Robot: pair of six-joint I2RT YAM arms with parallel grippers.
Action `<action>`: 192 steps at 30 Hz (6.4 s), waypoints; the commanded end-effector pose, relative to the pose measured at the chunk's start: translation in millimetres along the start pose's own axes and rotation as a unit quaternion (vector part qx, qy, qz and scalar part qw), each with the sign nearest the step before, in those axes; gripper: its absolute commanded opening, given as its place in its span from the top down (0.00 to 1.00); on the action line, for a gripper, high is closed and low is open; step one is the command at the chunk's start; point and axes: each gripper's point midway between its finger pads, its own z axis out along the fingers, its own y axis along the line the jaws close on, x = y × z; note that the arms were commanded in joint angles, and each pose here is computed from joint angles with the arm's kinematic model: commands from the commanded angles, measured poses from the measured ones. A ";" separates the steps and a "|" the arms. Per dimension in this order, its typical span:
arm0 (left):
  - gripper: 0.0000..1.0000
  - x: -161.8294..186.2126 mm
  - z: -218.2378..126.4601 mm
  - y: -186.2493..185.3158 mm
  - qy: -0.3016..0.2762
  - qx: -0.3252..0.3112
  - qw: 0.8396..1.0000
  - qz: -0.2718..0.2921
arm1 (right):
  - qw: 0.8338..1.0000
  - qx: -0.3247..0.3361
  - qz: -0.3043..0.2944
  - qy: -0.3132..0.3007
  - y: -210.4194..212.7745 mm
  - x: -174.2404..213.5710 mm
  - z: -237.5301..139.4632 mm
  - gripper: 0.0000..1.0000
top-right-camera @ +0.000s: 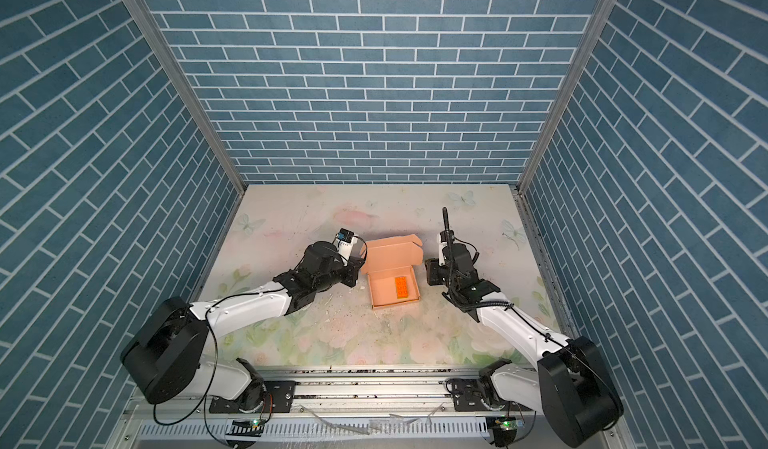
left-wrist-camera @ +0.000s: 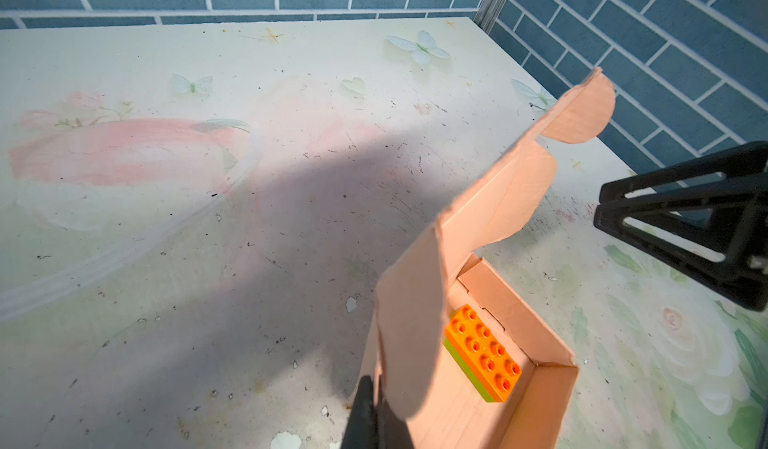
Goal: Fold the paper box
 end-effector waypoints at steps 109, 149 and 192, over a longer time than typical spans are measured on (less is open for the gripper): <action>1.00 -20.5 54.6 34.7 -0.193 -0.078 0.978 0.000 | 0.964 0.067 0.021 -0.255 65.9 -24.5 43.7 1.00; 0.79 37.0 -45.1 72.6 -0.035 -0.114 0.985 -0.124 | 0.977 0.022 -0.021 -0.210 63.7 30.2 55.8 1.00; 0.80 -23.6 64.3 110.2 0.035 -0.013 0.993 -0.116 | 0.984 -0.027 -0.063 -0.167 87.1 12.5 44.5 1.00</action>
